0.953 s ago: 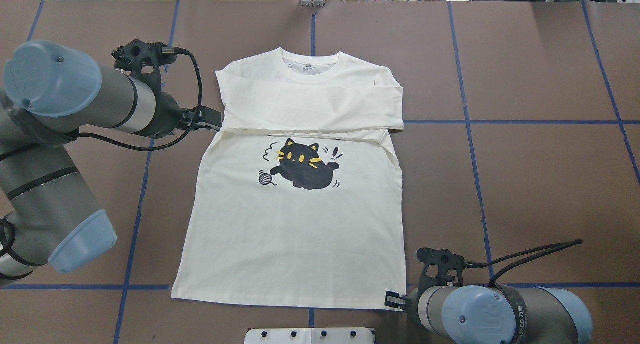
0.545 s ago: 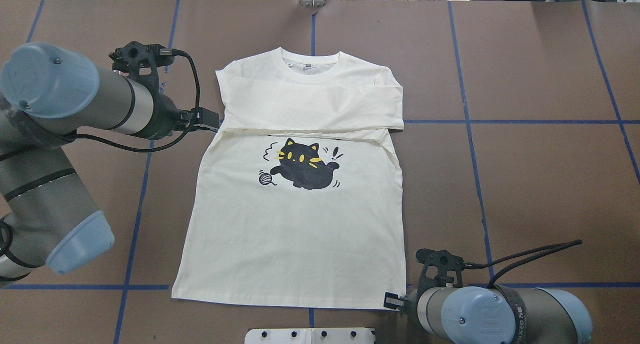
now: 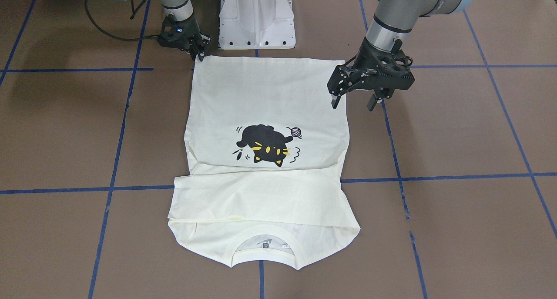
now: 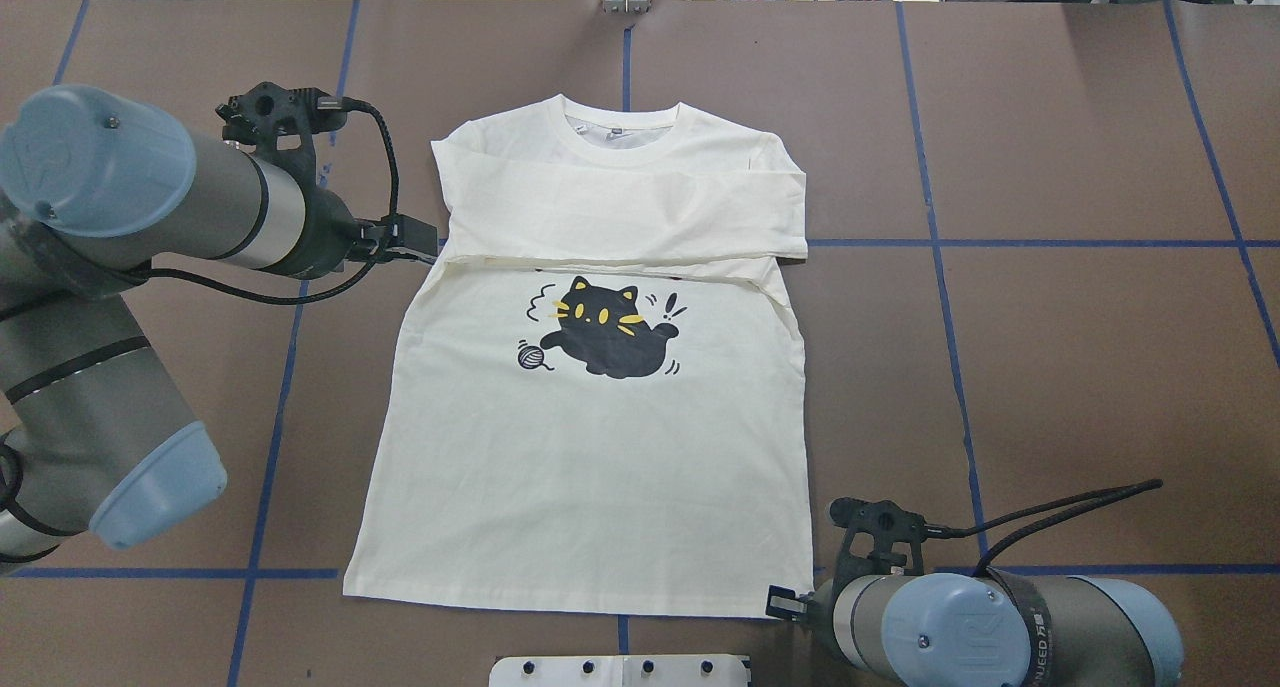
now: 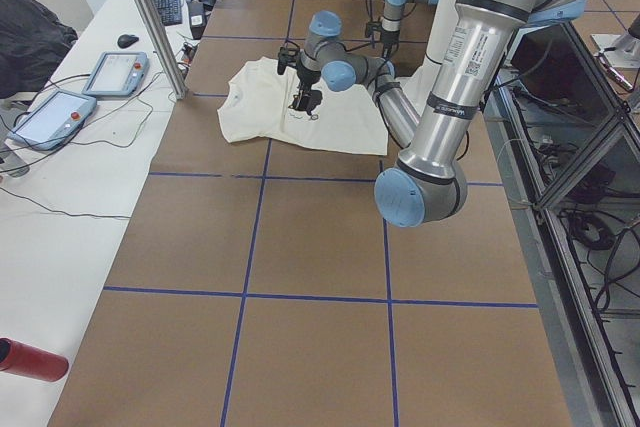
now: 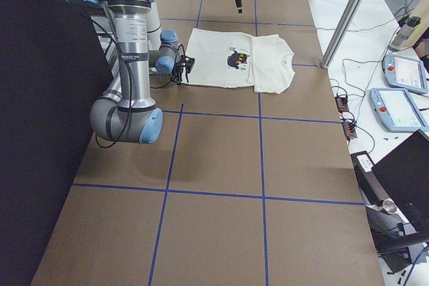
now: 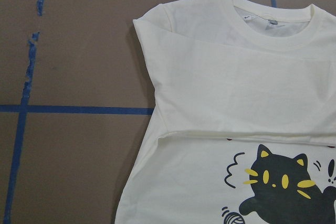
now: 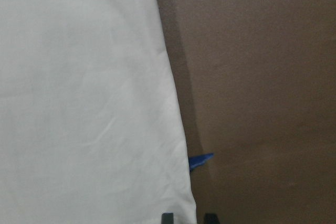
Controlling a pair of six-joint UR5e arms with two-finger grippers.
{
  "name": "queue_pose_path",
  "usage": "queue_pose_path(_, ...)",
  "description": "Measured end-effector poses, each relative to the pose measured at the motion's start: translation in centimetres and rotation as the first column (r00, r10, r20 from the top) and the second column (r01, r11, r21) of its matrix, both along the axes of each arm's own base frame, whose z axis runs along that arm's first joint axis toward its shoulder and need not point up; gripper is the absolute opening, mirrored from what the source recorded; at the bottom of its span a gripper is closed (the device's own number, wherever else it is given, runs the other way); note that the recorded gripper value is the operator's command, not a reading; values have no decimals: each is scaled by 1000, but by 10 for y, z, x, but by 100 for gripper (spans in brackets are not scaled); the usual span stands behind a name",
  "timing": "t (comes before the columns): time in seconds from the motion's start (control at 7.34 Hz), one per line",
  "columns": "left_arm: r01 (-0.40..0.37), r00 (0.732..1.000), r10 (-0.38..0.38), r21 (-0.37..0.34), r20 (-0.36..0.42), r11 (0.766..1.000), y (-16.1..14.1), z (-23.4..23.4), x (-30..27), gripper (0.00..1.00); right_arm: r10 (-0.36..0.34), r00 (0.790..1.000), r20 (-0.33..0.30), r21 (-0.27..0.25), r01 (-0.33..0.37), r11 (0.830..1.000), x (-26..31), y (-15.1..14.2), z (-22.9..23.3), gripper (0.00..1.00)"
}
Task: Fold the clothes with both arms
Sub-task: 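Lower both grippers to the hem corners nearest the robot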
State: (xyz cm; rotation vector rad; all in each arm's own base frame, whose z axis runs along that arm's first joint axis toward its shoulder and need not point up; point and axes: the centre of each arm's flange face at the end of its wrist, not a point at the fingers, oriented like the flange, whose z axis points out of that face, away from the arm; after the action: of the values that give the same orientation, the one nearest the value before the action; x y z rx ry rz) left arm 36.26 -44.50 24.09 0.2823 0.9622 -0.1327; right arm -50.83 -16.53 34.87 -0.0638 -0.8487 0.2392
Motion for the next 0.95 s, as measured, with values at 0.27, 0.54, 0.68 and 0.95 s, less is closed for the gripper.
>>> queue_pose_path(0.27, 1, 1000, -1, -4, -1, 1000, 0, 0, 1, 100, 2, 1000, 4, 1, -2, 1000, 1, -1, -2, 0)
queue_pose_path(0.54, 2, 1000, -2, -18, 4, 1000, 2, 7, 0, 100, 13, 1000, 10, 6, -13, 1000, 4, -3, -5, 0)
queue_pose_path(0.68, 10, 1000, -10, -43, 8, 999, 4, 15, 0, 100, 19, 1000, 23, 8, -19, 1000, 8, -6, -11, 0)
queue_pose_path(0.95, 41, 999, -44, -145, -18, 989, 24, 38, 11, 99, 35, 998, 56, 10, -36, 999, 24, -14, -25, 0)
